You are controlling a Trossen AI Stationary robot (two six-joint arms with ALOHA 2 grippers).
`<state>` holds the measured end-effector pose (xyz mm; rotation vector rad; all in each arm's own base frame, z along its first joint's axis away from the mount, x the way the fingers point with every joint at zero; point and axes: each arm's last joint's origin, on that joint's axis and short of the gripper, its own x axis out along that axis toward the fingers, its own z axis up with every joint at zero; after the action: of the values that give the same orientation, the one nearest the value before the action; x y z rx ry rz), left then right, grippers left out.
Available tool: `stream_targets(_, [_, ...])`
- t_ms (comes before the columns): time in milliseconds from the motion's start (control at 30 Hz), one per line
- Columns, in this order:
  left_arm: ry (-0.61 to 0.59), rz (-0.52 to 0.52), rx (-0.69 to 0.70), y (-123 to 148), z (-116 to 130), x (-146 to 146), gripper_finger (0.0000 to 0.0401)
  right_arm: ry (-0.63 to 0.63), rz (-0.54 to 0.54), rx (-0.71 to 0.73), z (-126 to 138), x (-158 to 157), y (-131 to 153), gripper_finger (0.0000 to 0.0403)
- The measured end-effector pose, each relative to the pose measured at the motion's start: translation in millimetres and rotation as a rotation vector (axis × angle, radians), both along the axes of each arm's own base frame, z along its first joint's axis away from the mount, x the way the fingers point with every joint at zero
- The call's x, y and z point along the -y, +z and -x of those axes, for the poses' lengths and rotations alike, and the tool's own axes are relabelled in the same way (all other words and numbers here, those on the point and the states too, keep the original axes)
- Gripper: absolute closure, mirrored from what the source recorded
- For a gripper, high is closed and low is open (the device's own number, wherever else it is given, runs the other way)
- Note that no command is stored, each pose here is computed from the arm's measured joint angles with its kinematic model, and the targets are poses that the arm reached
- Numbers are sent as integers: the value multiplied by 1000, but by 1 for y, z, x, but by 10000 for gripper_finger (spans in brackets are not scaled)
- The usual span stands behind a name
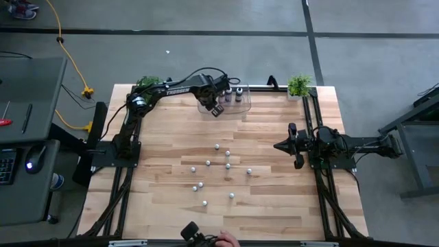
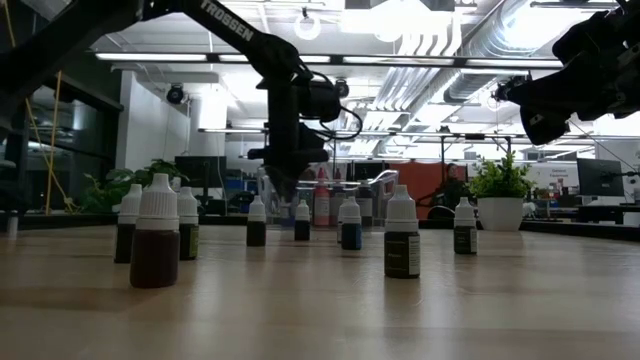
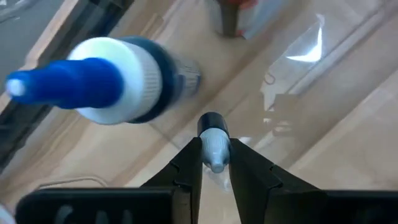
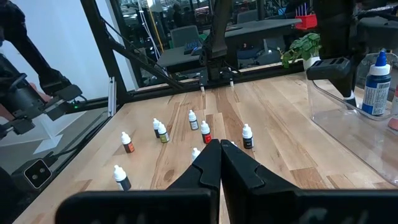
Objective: Pick & Place food coloring
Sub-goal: Put the left small black food coloring bottle into the transparent bin, then put the top small green food coloring bottle into the transparent bin
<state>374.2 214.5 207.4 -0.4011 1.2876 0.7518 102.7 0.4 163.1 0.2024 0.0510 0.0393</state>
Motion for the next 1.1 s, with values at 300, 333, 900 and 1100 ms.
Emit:
stream_targets(300, [-2, 2, -4, 0, 4, -6, 317, 0, 0, 0, 0, 0, 0, 402])
stream_targets(333, [-2, 2, -4, 0, 4, -6, 317, 0, 0, 0, 0, 0, 0, 402])
stream_targets(900, [-31, 0, -12, 20, 3, -6, 316, 0, 0, 0, 0, 0, 0, 402])
stream_targets(1100, [-99, -54, 42, 69, -4, -3, 316, 0, 0, 0, 0, 0, 0, 402])
